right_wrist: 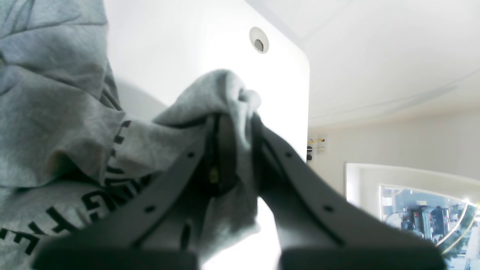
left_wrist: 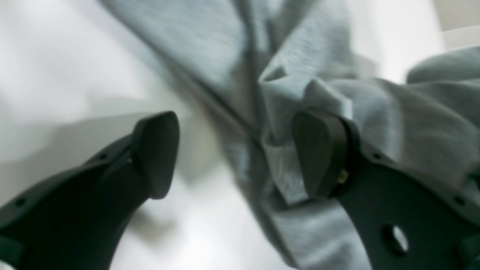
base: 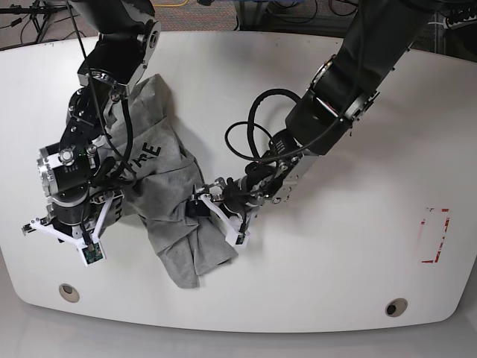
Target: Fold the T-shirt properly
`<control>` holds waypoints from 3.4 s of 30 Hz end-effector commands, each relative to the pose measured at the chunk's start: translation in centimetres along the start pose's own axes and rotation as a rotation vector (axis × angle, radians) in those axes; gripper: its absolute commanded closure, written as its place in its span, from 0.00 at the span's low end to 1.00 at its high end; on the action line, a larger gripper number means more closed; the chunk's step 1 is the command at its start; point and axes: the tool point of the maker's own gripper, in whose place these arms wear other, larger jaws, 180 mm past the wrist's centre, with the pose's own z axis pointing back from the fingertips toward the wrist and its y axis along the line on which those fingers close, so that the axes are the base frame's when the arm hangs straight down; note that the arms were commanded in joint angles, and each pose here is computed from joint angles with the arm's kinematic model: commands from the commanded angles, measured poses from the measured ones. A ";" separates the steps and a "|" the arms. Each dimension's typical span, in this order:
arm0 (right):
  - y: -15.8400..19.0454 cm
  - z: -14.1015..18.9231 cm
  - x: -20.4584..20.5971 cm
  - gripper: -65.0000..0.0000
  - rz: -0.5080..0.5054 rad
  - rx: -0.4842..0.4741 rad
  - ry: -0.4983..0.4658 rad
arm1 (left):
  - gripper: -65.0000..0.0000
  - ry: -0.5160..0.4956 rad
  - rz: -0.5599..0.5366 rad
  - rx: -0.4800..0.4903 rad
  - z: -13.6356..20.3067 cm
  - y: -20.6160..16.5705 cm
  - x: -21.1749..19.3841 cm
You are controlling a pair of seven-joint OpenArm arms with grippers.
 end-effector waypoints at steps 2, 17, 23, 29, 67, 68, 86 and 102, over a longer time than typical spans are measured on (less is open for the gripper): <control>-1.1 0.4 1.2 0.98 -0.011 -0.031 -0.042 | 0.28 0.002 0.024 -0.035 -0.3 -1.5 0.2; -1.1 0.4 1.3 0.98 -0.012 -0.030 -0.043 | 0.90 0.015 0.050 -0.033 -0.3 -1.2 -1.6; -1.1 0.4 1.3 0.99 -0.012 -0.030 -0.043 | 0.97 0.027 0.063 -0.029 -0.3 -1.0 -2.6; -1.1 0.4 1.3 0.99 -0.012 -0.030 -0.043 | 0.99 0.023 0.067 -0.050 -0.2 -1.7 -2.7; -0.1 0.3 0.1 0.99 0.000 -0.009 -0.018 | 1.00 -0.256 0.106 0.078 21.8 8.0 -0.5; -0.1 0.3 0.1 0.99 0.001 -0.008 -0.019 | 1.00 -0.256 0.105 0.082 22.3 8.1 -0.7; 0.0 0.3 0.2 0.99 0.001 -0.007 -0.020 | 0.34 -0.197 0.031 0.044 25.8 5.7 -2.4; 1.0 0.3 0.6 0.99 -0.022 0.018 -0.031 | 0.34 -0.322 -0.018 0.285 32.8 13.7 2.6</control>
